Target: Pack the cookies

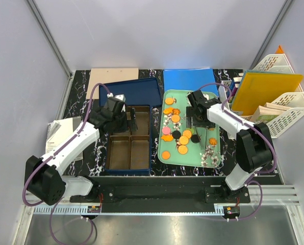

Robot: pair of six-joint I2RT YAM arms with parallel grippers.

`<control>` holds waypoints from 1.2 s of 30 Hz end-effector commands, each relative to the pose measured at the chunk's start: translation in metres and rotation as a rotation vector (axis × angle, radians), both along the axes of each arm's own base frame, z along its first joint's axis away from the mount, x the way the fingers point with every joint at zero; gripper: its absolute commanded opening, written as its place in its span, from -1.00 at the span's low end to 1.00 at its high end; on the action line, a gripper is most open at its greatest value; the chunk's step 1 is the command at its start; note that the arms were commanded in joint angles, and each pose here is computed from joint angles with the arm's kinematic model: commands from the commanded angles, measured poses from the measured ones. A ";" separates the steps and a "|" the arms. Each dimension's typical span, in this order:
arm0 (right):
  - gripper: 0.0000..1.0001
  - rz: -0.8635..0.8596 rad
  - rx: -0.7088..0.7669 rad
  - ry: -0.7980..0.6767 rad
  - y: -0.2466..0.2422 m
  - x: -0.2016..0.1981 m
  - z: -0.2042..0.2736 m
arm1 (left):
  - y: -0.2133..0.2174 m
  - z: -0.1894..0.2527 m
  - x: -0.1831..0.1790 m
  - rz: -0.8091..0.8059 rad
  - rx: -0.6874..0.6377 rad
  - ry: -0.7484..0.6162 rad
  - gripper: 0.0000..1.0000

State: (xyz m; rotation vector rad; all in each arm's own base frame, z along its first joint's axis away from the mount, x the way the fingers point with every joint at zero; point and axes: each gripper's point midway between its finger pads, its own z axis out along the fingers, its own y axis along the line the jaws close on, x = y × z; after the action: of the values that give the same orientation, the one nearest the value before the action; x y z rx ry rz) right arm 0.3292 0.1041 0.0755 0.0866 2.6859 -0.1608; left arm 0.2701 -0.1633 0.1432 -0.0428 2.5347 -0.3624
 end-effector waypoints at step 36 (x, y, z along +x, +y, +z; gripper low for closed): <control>0.22 -0.148 0.153 0.066 -0.009 -0.020 -0.071 | -0.012 -0.002 -0.007 -0.028 -0.074 0.005 0.98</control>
State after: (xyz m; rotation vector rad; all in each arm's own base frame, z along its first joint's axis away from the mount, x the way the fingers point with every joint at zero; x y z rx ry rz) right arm 0.3110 0.0992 0.0228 0.2704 2.7353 -0.0253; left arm 0.2605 -0.1647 0.1295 -0.0427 2.5627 -0.3917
